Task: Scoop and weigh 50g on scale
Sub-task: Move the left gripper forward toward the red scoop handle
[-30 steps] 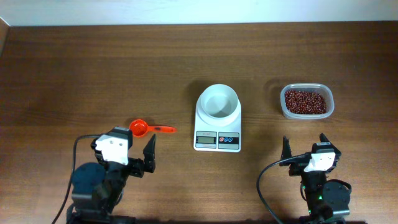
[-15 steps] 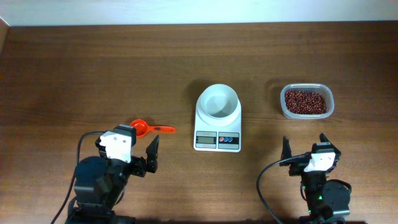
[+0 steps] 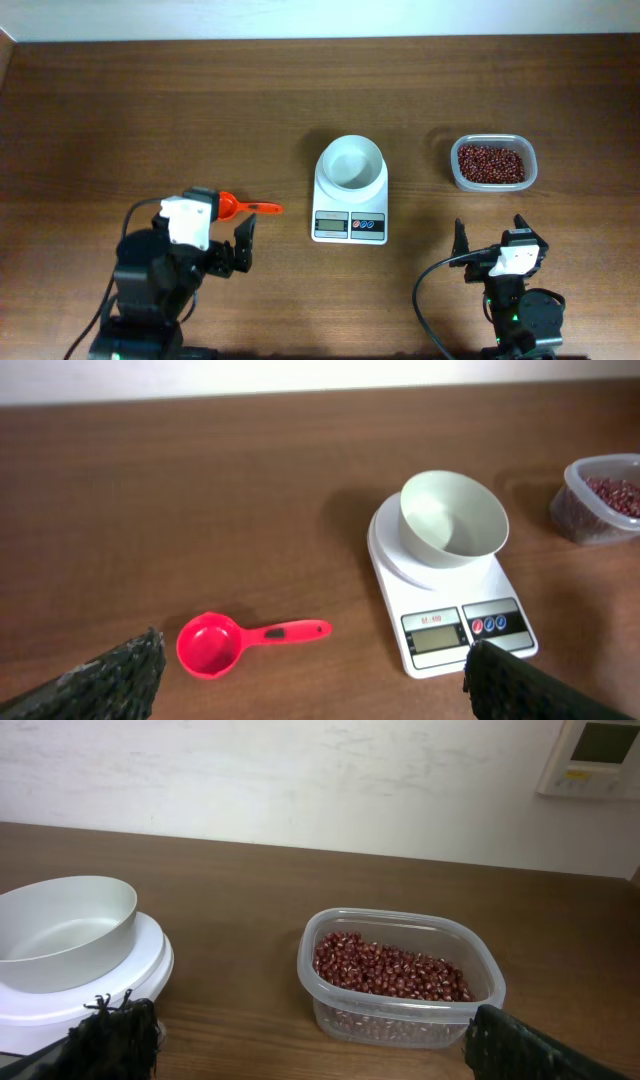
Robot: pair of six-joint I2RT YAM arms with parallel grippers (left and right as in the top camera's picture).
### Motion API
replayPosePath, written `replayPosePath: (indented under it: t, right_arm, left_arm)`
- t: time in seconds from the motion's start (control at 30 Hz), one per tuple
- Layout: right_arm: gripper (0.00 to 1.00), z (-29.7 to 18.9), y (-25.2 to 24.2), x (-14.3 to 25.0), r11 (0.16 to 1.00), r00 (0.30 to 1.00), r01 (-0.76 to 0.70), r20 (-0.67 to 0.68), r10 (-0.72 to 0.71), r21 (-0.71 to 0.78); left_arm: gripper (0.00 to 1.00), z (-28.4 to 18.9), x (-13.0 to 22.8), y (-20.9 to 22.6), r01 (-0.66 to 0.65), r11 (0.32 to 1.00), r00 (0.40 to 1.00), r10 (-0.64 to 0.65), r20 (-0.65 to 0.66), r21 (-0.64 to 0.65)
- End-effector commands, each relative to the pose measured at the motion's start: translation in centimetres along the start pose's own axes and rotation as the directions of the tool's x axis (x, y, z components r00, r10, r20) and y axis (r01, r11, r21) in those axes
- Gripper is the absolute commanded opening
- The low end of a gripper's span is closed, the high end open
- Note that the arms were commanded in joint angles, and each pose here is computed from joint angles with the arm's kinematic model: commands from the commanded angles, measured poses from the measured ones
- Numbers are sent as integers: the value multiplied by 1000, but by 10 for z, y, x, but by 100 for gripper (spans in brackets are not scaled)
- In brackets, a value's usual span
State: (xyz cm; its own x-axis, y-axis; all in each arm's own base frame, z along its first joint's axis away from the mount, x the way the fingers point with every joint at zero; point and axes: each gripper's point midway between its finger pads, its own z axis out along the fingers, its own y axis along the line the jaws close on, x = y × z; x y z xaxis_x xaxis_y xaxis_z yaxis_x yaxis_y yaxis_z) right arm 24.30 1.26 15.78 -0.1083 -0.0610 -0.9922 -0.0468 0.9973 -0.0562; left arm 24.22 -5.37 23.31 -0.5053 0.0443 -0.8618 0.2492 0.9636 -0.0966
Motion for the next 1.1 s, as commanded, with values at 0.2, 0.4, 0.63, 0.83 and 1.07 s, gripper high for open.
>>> replayPosePath:
  t: [0.2,0.4,0.63,0.83,1.07]
  right_arm:
    - [99,1,-1,3,1000,1000,-5,1,5,5]
    - [99,1,-1,3,1000,1000,-5,1,5,5]
    - [99,1,-1,3,1000,1000,-5,1,5,5]
    - [99,1,-1,3,1000,1000,-5,1,5,5]
    - [99,1,-1,3,1000,1000,-5,1,5,5]
  left_arm:
    - [99,20,-4,1,42,999,985,-40,-167,11]
    - [99,32,5,-9,71,995,972,-52,-228,75]
    - [99,32,14,-23,107,982,959,-61,-275,153]
    - [99,29,16,-33,126,970,956,-63,-286,209]
    - [99,36,24,-9,204,978,929,-181,-323,41]
